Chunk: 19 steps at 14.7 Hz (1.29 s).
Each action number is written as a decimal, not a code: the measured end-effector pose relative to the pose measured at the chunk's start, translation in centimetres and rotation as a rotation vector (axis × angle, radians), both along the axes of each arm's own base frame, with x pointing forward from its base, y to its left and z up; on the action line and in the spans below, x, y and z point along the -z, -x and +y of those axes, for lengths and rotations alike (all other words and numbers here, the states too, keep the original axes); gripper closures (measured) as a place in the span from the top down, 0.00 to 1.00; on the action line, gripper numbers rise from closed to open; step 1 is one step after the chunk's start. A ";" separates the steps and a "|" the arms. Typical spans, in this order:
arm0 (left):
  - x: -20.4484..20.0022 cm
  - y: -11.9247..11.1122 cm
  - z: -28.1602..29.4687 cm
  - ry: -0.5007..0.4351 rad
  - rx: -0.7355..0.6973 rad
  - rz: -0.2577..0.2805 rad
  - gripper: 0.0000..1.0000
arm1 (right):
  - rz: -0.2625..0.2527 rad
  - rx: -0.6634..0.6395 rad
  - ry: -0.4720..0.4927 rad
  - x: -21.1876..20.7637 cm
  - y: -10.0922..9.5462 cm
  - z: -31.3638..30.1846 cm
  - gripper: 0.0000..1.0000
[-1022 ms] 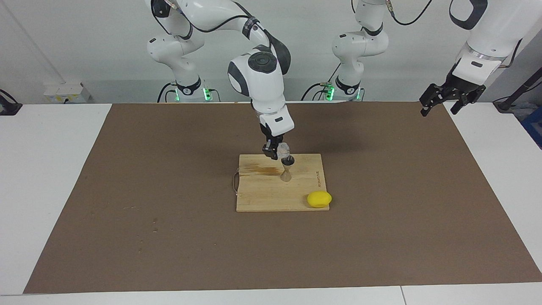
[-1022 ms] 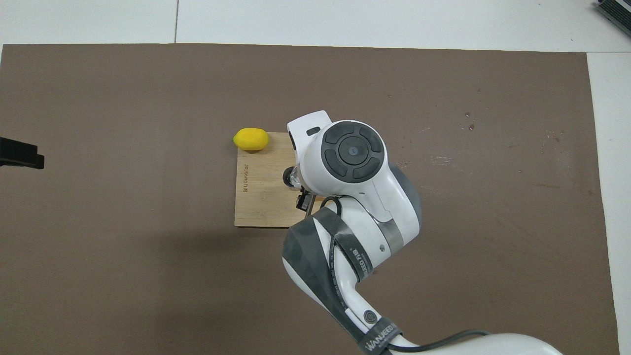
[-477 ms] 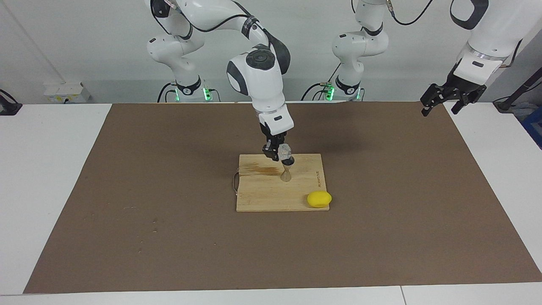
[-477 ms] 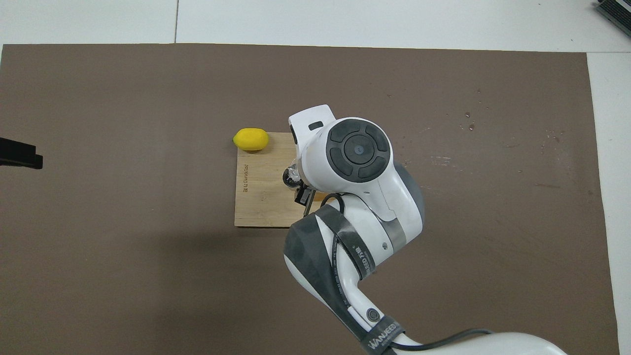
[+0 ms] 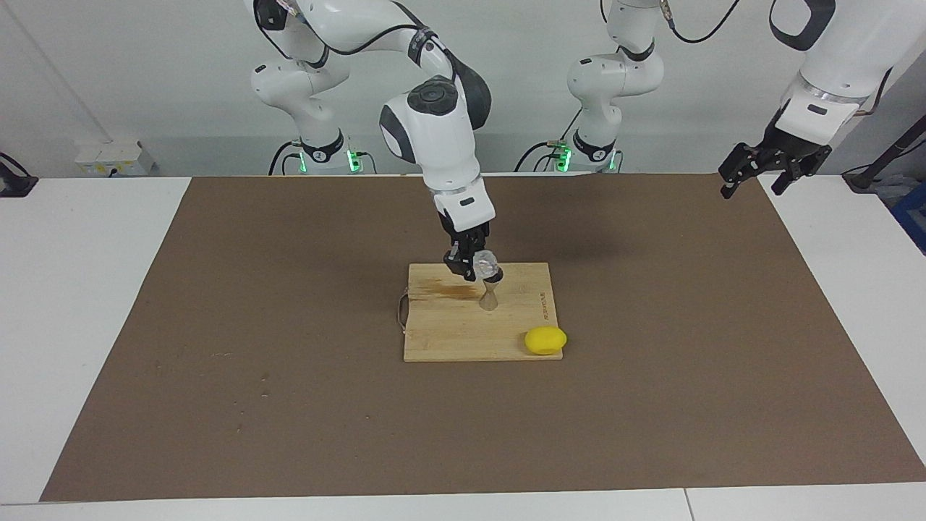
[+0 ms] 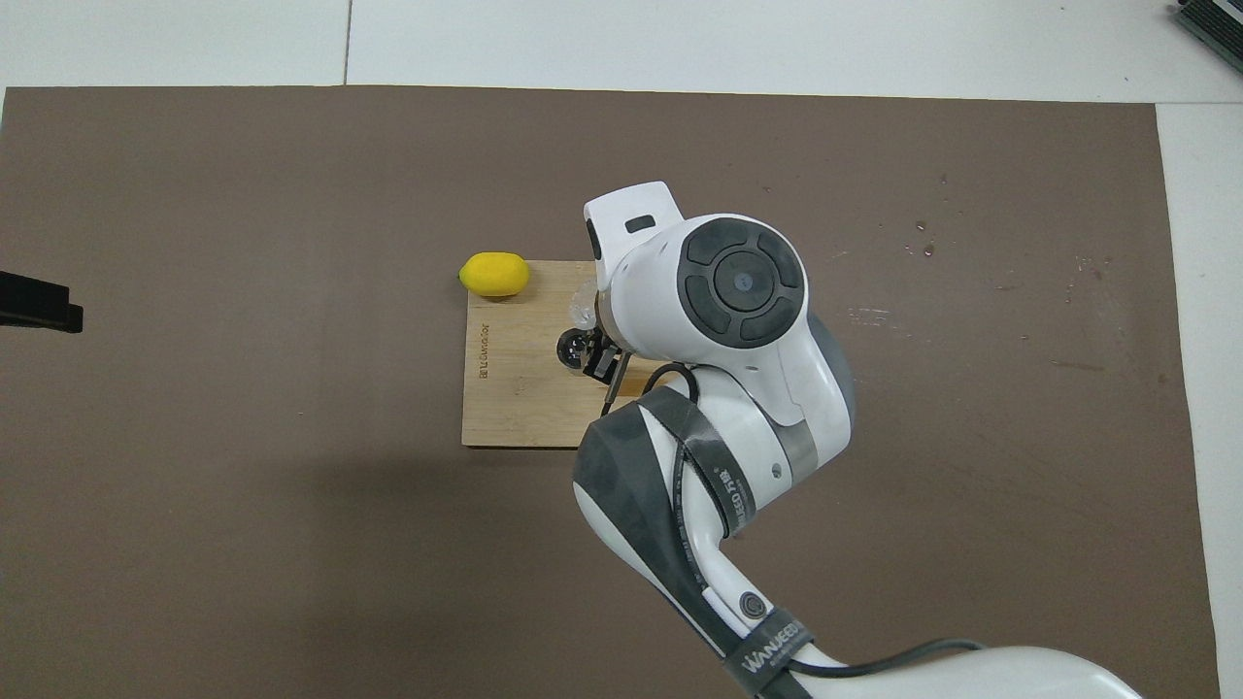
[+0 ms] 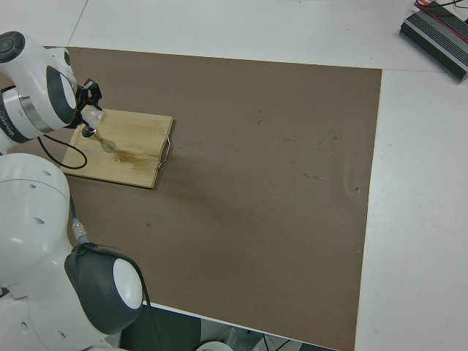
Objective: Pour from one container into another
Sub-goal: 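Tip the glass cup upright and lift it away with the right gripper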
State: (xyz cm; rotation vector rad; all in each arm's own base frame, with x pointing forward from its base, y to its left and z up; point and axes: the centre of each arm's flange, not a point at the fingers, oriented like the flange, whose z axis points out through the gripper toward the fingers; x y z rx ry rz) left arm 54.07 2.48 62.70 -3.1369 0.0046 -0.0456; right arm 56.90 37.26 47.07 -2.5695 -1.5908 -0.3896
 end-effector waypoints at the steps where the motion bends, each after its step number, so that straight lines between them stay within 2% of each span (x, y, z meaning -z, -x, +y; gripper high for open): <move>1: 0.0 0.0 0.0 0.000 0.000 0.000 1.00 | -0.002 -0.002 -0.020 -0.1 -0.2 -0.2 0.52; 7: -0.1 0.0 0.0 0.000 -0.001 -0.002 1.00 | -0.025 -0.035 -0.127 -1.4 -3.4 -5.5 0.52; 11: -0.1 0.0 0.1 0.000 -0.002 -0.002 1.00 | -0.053 -0.066 -0.194 -2.2 -5.5 -12.7 0.52; 14: -0.1 0.0 0.2 0.000 -0.003 -0.002 1.00 | -0.069 -0.090 -0.234 -1.2 -6.6 -18.8 0.52; 19: -0.1 0.1 0.3 0.000 -0.005 -0.002 1.00 | -0.041 -0.100 -0.260 0.4 -7.3 -27.0 0.52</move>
